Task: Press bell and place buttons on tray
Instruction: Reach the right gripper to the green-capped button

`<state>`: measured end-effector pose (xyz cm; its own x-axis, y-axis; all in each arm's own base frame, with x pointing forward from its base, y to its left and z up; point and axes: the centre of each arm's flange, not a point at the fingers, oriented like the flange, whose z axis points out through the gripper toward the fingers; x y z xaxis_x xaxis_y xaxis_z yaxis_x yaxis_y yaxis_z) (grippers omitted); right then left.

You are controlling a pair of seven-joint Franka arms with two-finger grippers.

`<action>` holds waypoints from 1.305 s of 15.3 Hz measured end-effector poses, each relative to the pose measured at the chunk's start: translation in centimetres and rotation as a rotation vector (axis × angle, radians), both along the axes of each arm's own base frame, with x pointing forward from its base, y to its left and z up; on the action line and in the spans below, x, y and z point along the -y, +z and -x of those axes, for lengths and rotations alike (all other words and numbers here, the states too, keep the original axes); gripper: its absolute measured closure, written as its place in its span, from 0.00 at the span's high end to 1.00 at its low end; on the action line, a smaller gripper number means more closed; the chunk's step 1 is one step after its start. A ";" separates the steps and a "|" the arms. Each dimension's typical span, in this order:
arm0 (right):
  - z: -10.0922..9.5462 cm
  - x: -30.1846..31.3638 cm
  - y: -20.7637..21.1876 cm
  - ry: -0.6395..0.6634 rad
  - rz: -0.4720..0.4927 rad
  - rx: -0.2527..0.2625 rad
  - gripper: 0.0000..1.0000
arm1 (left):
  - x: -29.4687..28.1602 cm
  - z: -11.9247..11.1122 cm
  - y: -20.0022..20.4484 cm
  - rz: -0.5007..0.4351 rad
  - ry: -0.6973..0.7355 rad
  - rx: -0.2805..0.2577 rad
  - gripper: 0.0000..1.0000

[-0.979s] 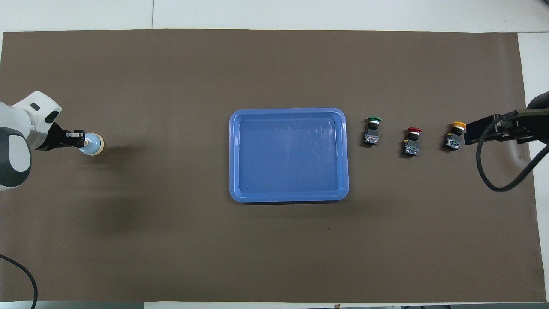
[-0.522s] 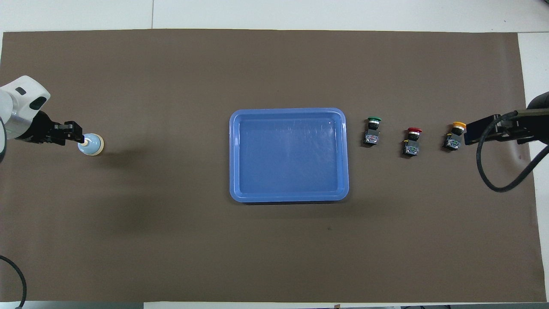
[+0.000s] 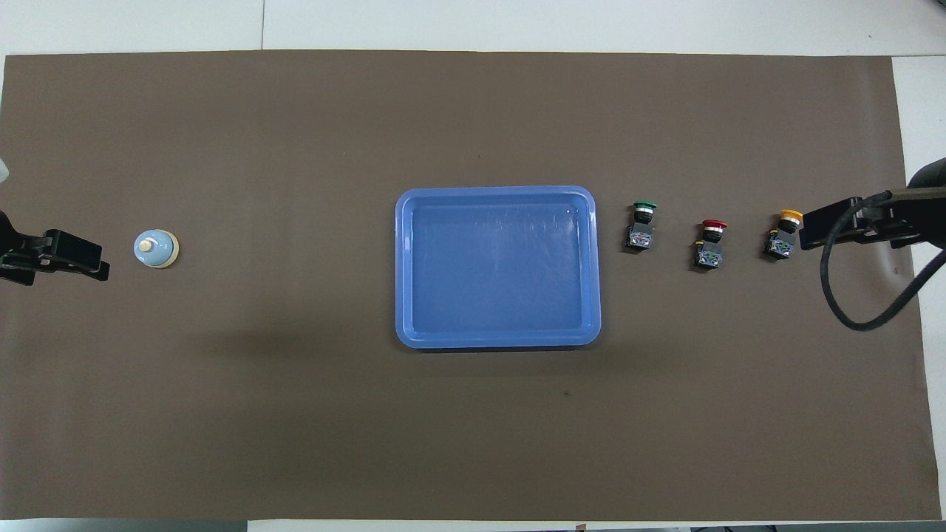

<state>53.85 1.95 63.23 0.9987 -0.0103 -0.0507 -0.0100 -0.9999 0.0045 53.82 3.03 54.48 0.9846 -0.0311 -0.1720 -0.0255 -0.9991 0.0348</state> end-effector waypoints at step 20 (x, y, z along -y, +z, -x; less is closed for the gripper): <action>-1.3 -7.9 -15.7 -0.021 -0.003 0.046 1.00 | 3.9 -0.7 0.1 0.000 -0.074 -0.035 1.00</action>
